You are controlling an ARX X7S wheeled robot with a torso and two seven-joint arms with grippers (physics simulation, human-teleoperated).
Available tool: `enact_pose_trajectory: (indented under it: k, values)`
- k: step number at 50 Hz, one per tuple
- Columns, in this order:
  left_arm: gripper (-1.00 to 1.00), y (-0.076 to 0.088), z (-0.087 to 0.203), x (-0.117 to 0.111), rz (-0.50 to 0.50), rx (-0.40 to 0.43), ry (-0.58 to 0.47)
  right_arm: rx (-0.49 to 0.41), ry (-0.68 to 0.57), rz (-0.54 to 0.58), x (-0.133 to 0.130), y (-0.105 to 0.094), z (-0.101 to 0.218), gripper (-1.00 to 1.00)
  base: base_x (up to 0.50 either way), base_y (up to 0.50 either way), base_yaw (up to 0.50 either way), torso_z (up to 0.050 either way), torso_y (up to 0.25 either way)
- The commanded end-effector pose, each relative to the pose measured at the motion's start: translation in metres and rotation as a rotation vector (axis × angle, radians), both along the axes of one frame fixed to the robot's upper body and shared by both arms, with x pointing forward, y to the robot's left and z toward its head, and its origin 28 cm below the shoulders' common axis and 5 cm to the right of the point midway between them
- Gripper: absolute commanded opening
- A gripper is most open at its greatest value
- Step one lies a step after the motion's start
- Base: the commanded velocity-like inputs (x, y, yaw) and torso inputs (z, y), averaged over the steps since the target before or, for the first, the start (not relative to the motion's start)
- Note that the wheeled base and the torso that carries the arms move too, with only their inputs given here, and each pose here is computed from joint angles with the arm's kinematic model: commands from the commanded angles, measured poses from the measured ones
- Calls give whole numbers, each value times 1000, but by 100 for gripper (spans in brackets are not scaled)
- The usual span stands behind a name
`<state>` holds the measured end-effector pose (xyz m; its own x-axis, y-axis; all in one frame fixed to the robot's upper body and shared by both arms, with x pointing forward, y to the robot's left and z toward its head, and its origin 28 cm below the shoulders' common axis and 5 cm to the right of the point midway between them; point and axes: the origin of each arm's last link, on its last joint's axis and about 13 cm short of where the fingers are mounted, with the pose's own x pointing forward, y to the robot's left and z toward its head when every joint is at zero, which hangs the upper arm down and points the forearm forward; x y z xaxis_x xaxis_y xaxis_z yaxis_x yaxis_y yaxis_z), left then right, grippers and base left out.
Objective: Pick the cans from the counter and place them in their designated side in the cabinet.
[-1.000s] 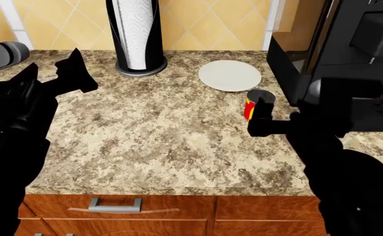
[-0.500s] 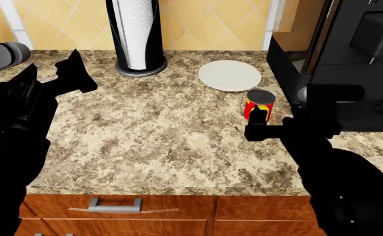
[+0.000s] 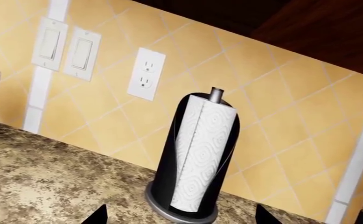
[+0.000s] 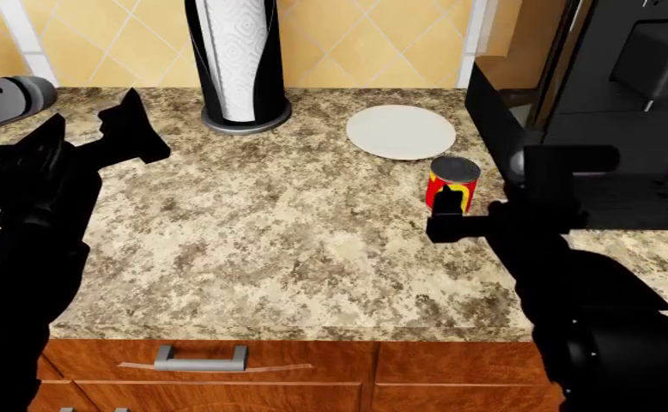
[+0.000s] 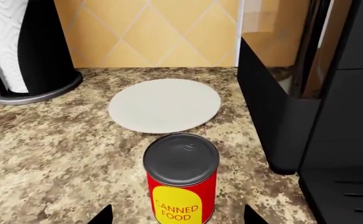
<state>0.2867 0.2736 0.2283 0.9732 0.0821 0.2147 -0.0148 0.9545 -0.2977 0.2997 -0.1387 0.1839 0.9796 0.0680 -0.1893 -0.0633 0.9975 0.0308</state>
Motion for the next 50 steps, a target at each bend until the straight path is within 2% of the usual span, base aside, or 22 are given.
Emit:
enact_pose_trajectory:
  k: [1,18,50]
  values:
    - [100,2,0,1,9,-1,1,-7,-3,6,10,0,-2,100,0,0,0,0,0]
    - [100,5,0,4,27,-5,-1,-14,-3,39,24,4,-4,100,0,0,0,0,0]
    - [100,4,1,4,27,-3,-2,-35,25,15,37,-2,-17,100,0,0,0,0,0]
